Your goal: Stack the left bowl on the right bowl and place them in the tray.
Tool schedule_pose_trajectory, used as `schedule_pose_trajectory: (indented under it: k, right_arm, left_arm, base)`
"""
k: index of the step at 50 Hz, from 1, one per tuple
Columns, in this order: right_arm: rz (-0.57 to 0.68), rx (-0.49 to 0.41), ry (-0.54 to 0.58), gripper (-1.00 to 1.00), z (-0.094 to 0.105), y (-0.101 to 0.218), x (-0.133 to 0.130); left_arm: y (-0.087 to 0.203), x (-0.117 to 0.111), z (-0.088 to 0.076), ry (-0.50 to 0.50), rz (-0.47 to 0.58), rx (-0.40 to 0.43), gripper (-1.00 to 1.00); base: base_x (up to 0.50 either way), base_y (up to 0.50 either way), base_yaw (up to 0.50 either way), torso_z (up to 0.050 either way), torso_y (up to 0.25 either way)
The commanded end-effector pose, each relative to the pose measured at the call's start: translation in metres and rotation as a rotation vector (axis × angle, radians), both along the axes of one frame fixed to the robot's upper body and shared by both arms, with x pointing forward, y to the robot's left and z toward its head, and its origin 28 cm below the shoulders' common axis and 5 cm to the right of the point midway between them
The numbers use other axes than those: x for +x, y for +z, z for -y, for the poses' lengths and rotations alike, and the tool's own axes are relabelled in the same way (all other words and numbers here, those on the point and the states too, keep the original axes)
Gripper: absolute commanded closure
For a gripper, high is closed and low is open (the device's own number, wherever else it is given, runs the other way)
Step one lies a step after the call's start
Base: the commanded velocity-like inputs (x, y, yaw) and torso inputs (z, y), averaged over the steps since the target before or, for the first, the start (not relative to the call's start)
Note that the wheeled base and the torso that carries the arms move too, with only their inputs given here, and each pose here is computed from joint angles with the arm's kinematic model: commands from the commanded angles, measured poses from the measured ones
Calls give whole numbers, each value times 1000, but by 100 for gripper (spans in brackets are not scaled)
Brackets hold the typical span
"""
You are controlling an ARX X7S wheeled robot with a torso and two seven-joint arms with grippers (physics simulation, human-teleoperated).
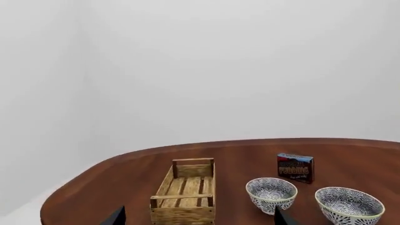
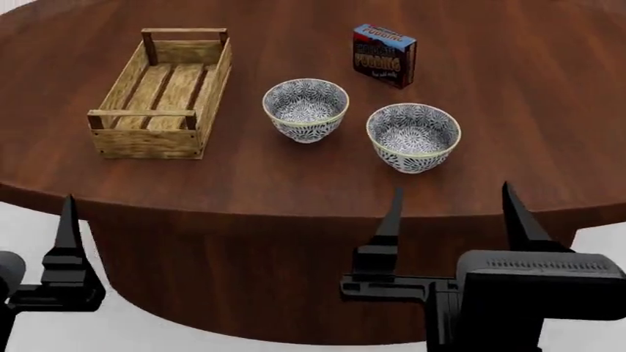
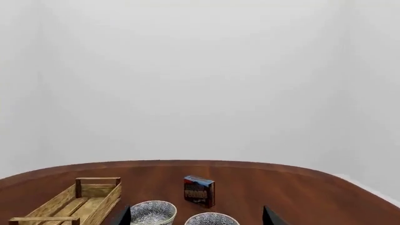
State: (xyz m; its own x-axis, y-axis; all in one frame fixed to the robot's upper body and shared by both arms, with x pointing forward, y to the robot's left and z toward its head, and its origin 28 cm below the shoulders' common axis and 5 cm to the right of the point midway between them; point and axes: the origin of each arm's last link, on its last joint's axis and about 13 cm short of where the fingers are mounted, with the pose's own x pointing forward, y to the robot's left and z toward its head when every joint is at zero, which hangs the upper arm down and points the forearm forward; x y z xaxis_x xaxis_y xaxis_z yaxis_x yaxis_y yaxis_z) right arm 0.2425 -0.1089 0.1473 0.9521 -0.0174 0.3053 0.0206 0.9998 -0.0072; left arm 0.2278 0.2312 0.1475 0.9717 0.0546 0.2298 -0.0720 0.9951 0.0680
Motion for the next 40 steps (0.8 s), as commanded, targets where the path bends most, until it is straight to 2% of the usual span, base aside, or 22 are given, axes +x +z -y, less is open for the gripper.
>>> schedule_pose_trajectory:
  k: [1,12,28,40]
  right_arm:
    - [13,-17,7,-100,2,6,-6]
    - [19,-13,25,-100,2,5,-13]
    - [32,-45,38,-100,-2,3,-7]
    - [78,-63,36,-100,-2,11,-19]
  left_arm:
    - [0,-3,0,8,5,16,-100]
    - [5,-8,3,-15,22,13,-100]
    - [6,-8,0,-3,30,4,-100]
    - [8,-15,5,-34,36,13,-100]
  base:
    - [0,500,0,0,0]
    - [0,500,0,0,0]
    - [7,500,0,0,0]
    - [331,432,0,0,0]
